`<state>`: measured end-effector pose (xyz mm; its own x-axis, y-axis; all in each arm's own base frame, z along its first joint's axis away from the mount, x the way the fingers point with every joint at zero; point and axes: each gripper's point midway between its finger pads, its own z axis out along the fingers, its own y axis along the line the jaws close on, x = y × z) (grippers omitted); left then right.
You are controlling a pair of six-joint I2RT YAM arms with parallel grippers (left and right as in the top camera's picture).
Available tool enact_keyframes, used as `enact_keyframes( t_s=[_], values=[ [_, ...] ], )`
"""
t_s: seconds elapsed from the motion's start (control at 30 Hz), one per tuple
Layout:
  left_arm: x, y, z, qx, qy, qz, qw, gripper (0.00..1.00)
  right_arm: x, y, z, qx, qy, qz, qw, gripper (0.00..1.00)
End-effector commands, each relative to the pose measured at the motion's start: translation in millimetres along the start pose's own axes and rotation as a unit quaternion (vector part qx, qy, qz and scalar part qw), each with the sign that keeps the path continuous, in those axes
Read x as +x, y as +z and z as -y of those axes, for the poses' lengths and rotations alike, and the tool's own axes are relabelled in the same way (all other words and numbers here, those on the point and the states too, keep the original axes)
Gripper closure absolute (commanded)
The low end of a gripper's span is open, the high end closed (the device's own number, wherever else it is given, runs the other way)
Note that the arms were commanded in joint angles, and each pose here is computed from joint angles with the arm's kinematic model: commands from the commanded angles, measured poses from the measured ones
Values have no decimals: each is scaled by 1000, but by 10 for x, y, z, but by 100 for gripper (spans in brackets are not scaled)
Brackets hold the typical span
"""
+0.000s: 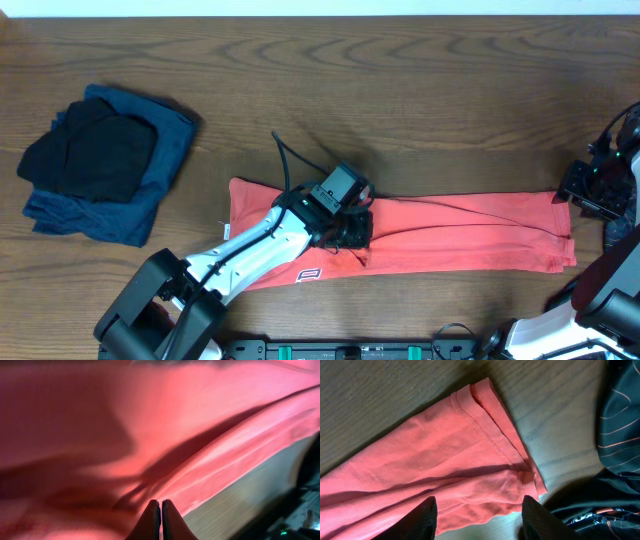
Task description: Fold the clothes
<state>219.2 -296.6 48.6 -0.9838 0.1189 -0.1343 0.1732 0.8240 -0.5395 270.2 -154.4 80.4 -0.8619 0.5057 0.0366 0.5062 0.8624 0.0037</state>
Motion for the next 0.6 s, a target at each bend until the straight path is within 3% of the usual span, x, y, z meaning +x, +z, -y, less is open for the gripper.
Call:
enact_keyframes(
  t_s=[0.0, 0.13, 0.33, 0.57],
  values=[
    [-109, 5, 76, 26, 6, 14, 1000, 94, -45, -58, -3, -3, 0, 12, 1000, 47],
    [-167, 12, 103, 31, 10, 26, 999, 94, -48, -59, -4, -3, 0, 13, 1000, 47],
    [106, -75, -41, 1, -17, -25, 1000, 92, -58, -58, -10, -5, -1, 15, 1000, 47],
    [62, -248, -157, -43, -17, 7, 999, 66, -66, -58, -22, -8, -1, 16, 1000, 46]
  ],
)
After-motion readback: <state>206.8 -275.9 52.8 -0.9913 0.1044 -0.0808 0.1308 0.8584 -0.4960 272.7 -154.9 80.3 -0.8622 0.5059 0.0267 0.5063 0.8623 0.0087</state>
